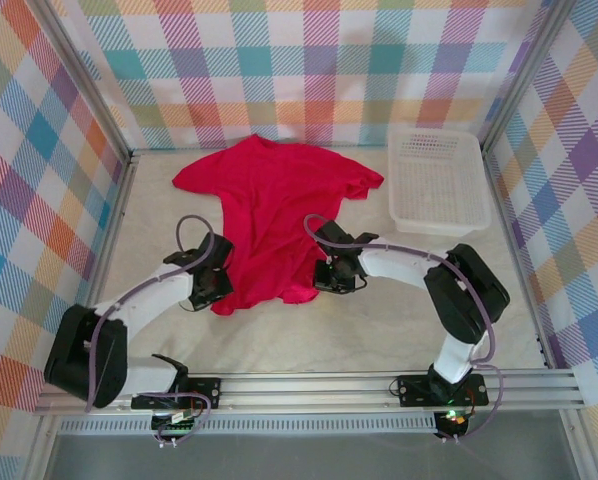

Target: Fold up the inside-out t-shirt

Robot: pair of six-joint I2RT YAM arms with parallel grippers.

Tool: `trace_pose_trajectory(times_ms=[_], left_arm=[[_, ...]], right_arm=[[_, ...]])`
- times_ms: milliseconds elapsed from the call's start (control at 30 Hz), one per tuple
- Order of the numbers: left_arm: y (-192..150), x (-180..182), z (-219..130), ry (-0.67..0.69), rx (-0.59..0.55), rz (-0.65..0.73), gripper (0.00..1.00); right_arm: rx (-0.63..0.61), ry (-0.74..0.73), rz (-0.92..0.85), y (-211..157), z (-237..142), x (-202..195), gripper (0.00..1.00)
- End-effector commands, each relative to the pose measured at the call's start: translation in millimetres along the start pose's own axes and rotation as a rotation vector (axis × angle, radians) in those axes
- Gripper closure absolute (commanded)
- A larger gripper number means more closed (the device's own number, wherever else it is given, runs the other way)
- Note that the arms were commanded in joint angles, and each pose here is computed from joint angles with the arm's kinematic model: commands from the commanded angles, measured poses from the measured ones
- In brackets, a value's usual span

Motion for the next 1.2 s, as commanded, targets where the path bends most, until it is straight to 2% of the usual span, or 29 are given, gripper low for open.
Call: trace_pose_trajectory(times_ms=[0,167,267,433,667,733,833,900,1033,1100,1167], left_arm=[[11,13,-20,0.029,-0.037,-0.006,0.99],[22,37,-35,0.067,-0.065,-0.052,1.0],[27,51,-43,0.078,-0.114,-0.127,1.0],[25,69,-39,0.083,-0.147,-0.239,1.0],[4,55,-15,0.008,-0.028,-0.229,0.99],[0,55,-14,-0.002,-0.02,-0.225,0.83],[6,61,-24,0.002,-0.073,-0.229,0.55],[14,63,-34,0.0,-0.124,-0.23,0.46],[29,58,-56,-0.02,-0.19,-0.208,0.46],[28,44,-60,-0.081,-0.17,-0.164,0.47],[19,20,-61,-0.173,-0.119,-0.101,0.49]], right_arm=[[-0.03,-0.043,-0.025,-2,-22,-8,1.0],[-0.051,-0.126,0.002,-21,-46,-36,1.0],[-0.087,-0.165,0.049,-37,-63,-60,1.0],[-0.113,-0.2,0.142,-66,-74,-98,1.0],[-0.04,-0.161,0.14,-72,-54,-96,1.0],[-0.032,-0.157,0.129,-68,-53,-90,0.97],[-0.056,-0.119,0.072,-57,-57,-68,0.74],[-0.064,-0.088,0.025,-50,-58,-48,0.66],[-0.06,-0.022,-0.085,-40,-52,6,0.63],[-0.037,-0.029,-0.105,-39,-46,20,0.63],[-0.018,-0.057,-0.085,-41,-40,16,0.63]])
Point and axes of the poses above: each hand's point on the last joint's axis, 136 mm out from that joint toward the fingers, its own z axis out along the fingers, its own x axis along the line the jaws close on, y = z × x, the point moved 1 cm from there along -z, back along the fingers, and after that the axes turned 14 degrees about -z, right-handed, at the moved point
